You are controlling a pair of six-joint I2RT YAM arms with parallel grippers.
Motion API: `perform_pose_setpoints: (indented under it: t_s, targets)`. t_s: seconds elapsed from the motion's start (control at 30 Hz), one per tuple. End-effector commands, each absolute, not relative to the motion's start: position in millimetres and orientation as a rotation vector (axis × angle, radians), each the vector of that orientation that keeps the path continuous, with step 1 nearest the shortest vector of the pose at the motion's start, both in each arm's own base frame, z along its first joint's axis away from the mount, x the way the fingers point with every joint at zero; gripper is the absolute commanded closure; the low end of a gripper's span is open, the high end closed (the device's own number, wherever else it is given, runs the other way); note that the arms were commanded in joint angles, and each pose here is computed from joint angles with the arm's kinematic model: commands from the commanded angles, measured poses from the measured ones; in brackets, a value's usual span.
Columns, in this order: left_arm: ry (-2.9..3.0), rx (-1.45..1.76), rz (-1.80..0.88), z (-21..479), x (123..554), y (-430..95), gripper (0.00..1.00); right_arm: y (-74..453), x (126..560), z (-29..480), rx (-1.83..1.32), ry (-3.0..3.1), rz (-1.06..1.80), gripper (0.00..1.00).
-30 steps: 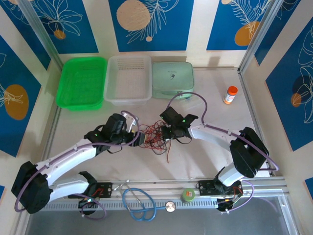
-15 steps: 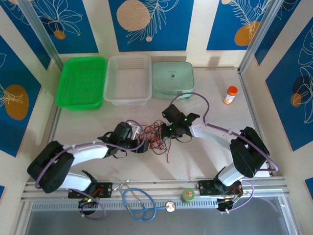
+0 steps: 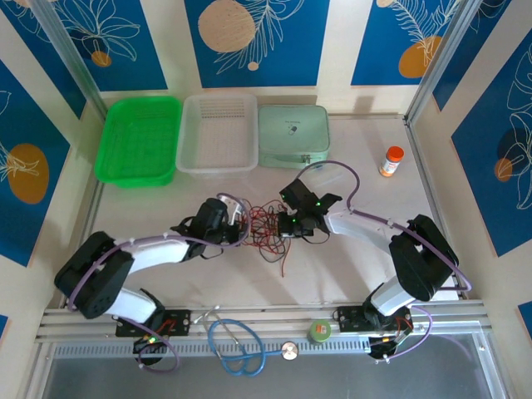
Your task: Untangle the cables
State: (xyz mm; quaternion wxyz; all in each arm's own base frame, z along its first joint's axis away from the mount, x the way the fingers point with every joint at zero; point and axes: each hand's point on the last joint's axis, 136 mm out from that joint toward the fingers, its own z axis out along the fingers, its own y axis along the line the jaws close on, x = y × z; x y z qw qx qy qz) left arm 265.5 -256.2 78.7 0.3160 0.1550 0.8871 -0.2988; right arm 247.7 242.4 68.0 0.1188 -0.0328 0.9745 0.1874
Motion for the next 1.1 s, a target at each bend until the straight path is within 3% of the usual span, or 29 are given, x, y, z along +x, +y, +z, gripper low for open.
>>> perform_pose_setpoints:
  t_s: [0.0,0.3,0.53,0.87,0.93,1.0,1.07]
  targets:
    - [2.299,0.397,-0.662,107,269,-235,1.0,221,243,69,-0.044,2.876,0.46,1.0]
    - [2.367,0.418,-0.425,131,258,-190,1.0,178,245,70,0.016,2.868,0.151,1.0]
    - [2.454,0.296,-0.387,96,260,-180,1.0,149,238,60,0.255,2.867,-0.036,1.0]
    - [2.538,0.247,-0.456,49,265,-194,1.0,138,232,47,0.349,2.897,-0.122,0.99]
    - [2.546,0.245,-0.487,44,265,-199,1.0,144,232,49,0.306,2.91,-0.08,0.93]
    - [2.548,0.253,-0.534,42,264,-205,1.0,159,232,56,0.228,2.916,0.011,0.8]
    - [2.543,0.259,-0.578,43,263,-211,1.0,176,231,71,0.151,2.905,0.124,0.6]
